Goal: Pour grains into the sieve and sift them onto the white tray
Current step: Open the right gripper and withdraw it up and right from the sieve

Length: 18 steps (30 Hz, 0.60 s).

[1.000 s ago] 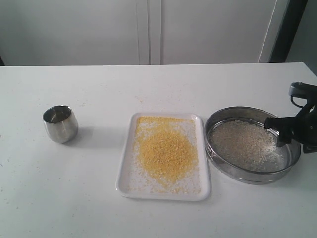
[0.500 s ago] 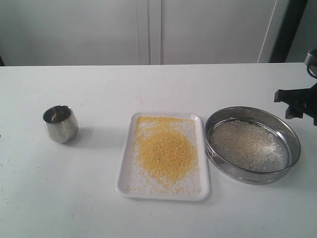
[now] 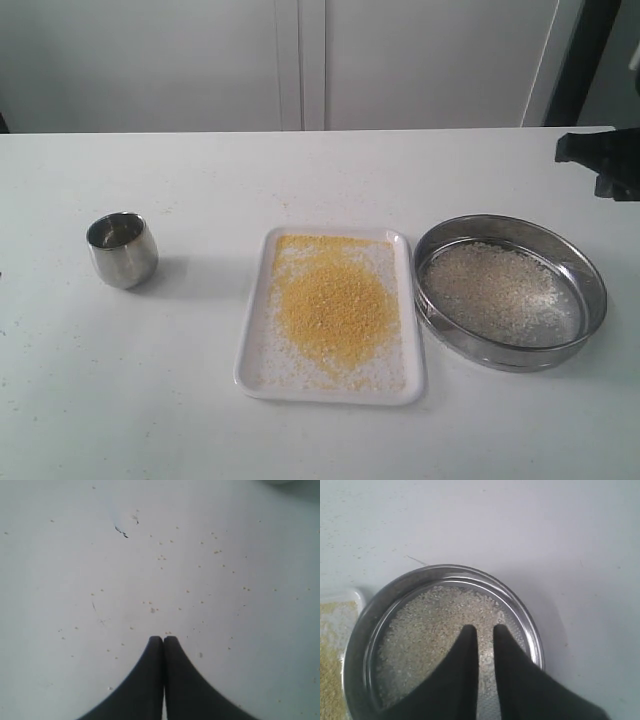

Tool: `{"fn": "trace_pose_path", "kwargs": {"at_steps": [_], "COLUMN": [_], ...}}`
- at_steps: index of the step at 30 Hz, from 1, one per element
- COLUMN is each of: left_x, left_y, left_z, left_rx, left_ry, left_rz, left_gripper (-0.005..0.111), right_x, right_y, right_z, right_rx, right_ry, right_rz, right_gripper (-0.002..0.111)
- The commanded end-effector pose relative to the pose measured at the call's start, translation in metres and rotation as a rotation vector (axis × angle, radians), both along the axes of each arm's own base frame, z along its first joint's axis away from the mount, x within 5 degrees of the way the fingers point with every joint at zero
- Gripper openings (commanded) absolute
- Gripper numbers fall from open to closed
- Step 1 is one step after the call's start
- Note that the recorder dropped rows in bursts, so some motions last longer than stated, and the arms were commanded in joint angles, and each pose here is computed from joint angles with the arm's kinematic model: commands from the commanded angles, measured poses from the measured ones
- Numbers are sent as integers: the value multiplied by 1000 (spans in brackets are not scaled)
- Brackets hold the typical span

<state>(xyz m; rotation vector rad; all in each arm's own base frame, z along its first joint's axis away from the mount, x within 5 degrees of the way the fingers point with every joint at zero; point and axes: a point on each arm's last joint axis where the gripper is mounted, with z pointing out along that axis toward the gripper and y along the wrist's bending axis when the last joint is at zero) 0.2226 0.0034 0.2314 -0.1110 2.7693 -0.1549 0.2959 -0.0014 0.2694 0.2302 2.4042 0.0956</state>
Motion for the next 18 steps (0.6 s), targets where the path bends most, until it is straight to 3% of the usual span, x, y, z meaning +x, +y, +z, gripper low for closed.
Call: {"fn": "trace_pose_path", "kwargs": {"at_steps": [1, 9, 18], "left_x": [-1, -1, -1], "left_y": [0, 0, 0], "left_z": [3, 3, 3], "left_rx": [-7, -7, -7], "left_ry": [3, 3, 3], "left_rz": [6, 6, 6], "left_gripper": [0, 0, 0], "right_x": [-6, -11, -28], "right_y": [15, 36, 38], "right_z": [9, 14, 26], "right_rx": [-33, -49, -76], "right_ry": [-20, -36, -9], "right_rz": [91, 184, 228], "right_gripper": [2, 0, 0]}}
